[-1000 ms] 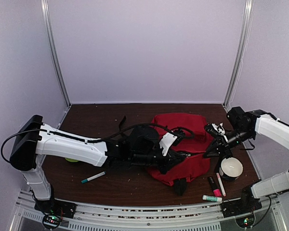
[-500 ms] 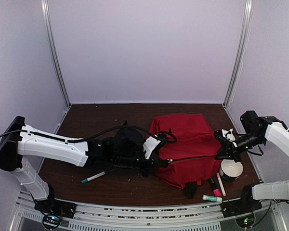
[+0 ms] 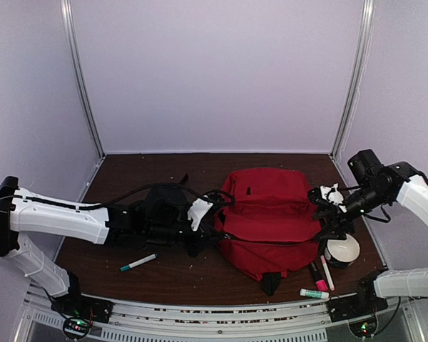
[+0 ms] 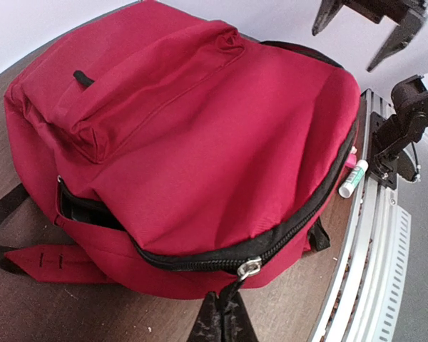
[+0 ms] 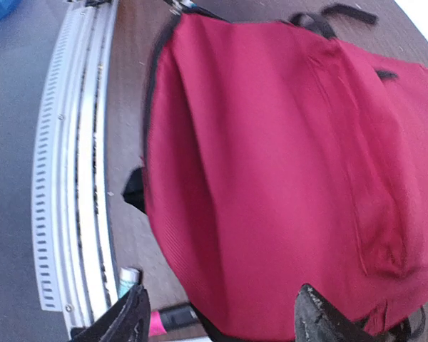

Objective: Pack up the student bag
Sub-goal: Zip the largest pocket of the bag in the student bag.

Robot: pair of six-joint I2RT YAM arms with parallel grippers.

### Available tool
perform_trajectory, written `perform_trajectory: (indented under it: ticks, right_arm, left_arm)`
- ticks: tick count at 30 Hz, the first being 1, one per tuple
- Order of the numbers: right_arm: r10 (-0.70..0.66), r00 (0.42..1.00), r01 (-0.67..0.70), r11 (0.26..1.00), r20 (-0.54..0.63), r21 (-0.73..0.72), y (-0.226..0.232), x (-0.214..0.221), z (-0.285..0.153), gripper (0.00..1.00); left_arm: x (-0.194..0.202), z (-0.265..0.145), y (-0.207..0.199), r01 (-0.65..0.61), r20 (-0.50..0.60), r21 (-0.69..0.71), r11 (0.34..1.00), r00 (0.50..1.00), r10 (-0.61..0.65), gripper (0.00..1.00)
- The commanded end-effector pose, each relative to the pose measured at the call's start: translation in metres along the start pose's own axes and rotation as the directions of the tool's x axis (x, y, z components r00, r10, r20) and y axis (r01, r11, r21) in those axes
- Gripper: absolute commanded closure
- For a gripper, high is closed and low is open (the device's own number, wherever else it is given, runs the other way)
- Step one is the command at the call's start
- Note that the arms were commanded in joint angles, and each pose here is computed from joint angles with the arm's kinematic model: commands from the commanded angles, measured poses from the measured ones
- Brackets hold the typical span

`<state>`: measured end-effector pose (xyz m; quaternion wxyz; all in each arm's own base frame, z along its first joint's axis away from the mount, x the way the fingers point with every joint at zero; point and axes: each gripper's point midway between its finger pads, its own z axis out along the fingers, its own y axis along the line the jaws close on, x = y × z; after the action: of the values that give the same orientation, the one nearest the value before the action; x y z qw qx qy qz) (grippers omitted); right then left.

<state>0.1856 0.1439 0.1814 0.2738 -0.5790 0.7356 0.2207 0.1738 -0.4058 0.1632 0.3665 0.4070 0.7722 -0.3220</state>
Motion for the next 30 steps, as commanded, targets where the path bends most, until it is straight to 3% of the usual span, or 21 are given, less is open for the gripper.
perform_trajectory:
  ticks: [1,10,18,27,30]
  right_arm:
    - [-0.011,0.997,0.016,0.997,0.071,-0.072,0.017,-0.057,0.024,0.30]
    - [0.033,0.999,-0.028,0.967,0.012,-0.255,0.022,-0.098,0.093,0.30]
    - [0.125,0.992,-0.104,0.897,0.020,-0.430,0.051,-0.112,0.107,0.26]
    - [0.156,0.986,-0.165,0.859,-0.058,-0.484,0.075,-0.112,0.126,0.24]
    - [0.164,0.984,-0.179,0.875,-0.071,-0.449,0.073,-0.107,0.136,0.38]
  left_arm:
    - [-0.034,-0.007,-0.018,-0.048,0.150,0.089,0.995,0.988,0.035,1.00]
    - [-0.044,-0.008,-0.025,-0.040,0.212,0.099,0.994,0.977,0.019,1.00]
    - [-0.042,-0.010,-0.022,-0.031,0.221,0.091,0.995,0.975,0.010,1.00]
    - [-0.042,-0.009,-0.015,0.003,0.232,0.056,0.998,0.973,-0.016,1.00]
    - [-0.043,-0.014,-0.011,0.022,0.259,0.045,0.999,0.965,-0.033,1.00]
